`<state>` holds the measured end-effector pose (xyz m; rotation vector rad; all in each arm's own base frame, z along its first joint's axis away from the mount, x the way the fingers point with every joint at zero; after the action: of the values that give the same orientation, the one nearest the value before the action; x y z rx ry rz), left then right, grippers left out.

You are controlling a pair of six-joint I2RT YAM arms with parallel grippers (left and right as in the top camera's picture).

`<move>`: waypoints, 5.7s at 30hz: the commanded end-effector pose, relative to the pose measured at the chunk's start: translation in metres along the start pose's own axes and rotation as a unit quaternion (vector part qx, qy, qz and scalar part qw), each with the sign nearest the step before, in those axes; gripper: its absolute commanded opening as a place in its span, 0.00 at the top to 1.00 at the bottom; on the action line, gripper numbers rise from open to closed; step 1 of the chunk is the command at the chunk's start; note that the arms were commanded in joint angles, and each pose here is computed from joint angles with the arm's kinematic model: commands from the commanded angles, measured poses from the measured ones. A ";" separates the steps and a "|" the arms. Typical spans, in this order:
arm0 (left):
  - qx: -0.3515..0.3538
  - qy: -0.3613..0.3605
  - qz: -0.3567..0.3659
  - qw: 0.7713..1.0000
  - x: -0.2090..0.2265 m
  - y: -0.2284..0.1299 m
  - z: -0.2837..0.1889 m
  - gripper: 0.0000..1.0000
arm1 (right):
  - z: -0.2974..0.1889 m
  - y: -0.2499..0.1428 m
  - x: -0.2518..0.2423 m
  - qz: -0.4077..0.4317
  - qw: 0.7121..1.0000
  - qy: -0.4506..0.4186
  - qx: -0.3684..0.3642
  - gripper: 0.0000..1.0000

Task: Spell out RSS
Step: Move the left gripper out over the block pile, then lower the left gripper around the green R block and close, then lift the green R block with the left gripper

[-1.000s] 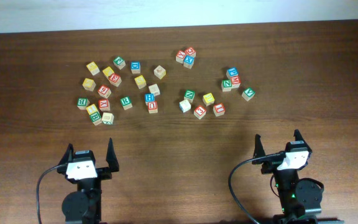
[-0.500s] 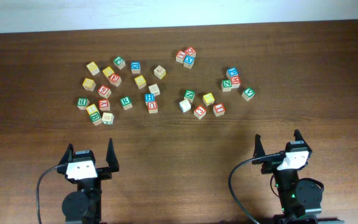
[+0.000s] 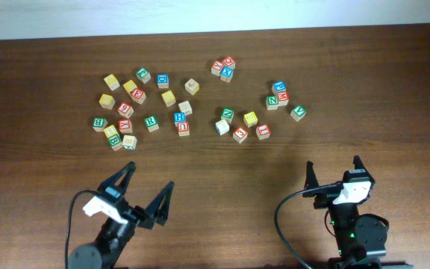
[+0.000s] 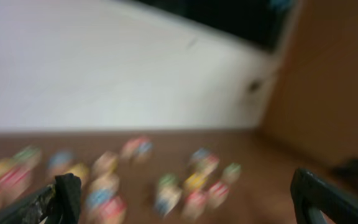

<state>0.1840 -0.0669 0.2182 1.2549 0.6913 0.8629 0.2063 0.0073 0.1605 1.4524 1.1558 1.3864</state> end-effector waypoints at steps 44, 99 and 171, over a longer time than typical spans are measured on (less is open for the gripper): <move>0.599 0.101 -0.214 0.765 0.085 0.002 0.134 0.01 | 0.000 -0.001 -0.003 0.006 1.000 -0.010 -0.001 0.02; 0.681 0.242 -0.133 0.679 0.137 -0.203 0.174 0.48 | 0.000 -0.001 -0.003 0.006 1.000 -0.010 -0.001 0.02; 0.704 0.229 -0.130 0.660 0.139 -0.221 0.173 0.75 | 0.000 -0.001 -0.003 0.006 1.000 -0.010 -0.001 0.01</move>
<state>0.4360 -0.0583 0.0425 2.1846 2.1397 0.2367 0.2063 0.0072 0.1605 1.4530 1.1549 1.3861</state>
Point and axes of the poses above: each gripper's point midway between its finger pads, its own z axis out along the fingers, its own x axis along the line the jaws close on, y = z × x, the point moved 4 cm from there along -z, back along the fingers, and after that the axes turned 15 degrees about z, right-handed, at the moved point
